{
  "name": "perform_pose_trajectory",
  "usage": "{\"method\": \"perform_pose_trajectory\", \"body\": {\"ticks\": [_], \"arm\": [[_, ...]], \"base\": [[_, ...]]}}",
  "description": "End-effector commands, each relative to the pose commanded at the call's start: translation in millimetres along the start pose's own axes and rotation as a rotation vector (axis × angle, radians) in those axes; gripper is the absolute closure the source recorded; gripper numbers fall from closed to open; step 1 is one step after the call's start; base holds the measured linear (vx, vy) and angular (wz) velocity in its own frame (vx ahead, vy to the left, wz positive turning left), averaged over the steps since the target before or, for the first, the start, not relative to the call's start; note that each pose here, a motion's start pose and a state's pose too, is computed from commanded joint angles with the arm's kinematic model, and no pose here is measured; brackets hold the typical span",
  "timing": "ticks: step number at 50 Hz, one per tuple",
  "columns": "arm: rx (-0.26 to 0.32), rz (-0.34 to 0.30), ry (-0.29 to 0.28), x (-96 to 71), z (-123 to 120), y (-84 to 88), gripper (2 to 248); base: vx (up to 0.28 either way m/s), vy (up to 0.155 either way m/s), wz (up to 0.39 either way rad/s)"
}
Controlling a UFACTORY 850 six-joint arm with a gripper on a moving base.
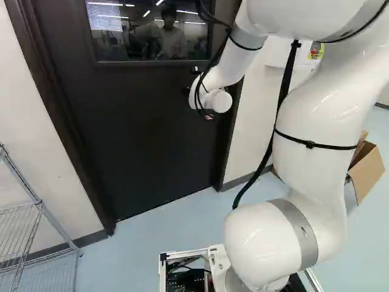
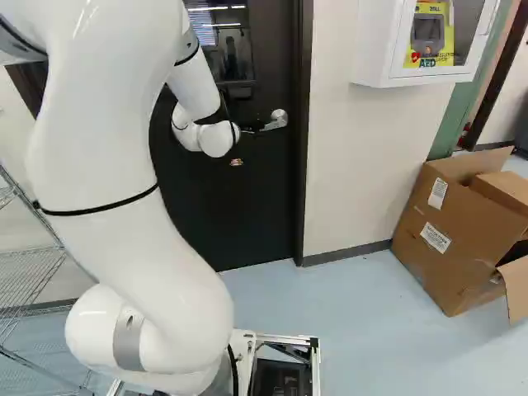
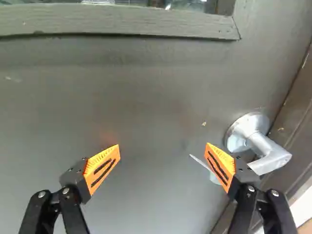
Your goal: Open the door and move inside
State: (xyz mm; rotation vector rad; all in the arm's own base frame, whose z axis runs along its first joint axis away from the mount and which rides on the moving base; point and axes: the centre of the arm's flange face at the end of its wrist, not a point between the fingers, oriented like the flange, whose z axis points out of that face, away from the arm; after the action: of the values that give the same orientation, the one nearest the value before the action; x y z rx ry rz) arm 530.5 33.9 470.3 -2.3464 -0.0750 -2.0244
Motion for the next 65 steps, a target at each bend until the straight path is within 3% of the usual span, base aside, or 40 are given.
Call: {"method": "perform_pose_trajectory", "body": {"ticks": [54, 65], "arm": [[0.001, 0.0, -0.113, -58.0, 12.6, -0.3, 3], [0.001, 0.0, -0.121, -62.0, 13.6, -0.3, 3]], "base": [[0.0, 0.0, 0.0], [0.0, 0.0, 0.0]]}}
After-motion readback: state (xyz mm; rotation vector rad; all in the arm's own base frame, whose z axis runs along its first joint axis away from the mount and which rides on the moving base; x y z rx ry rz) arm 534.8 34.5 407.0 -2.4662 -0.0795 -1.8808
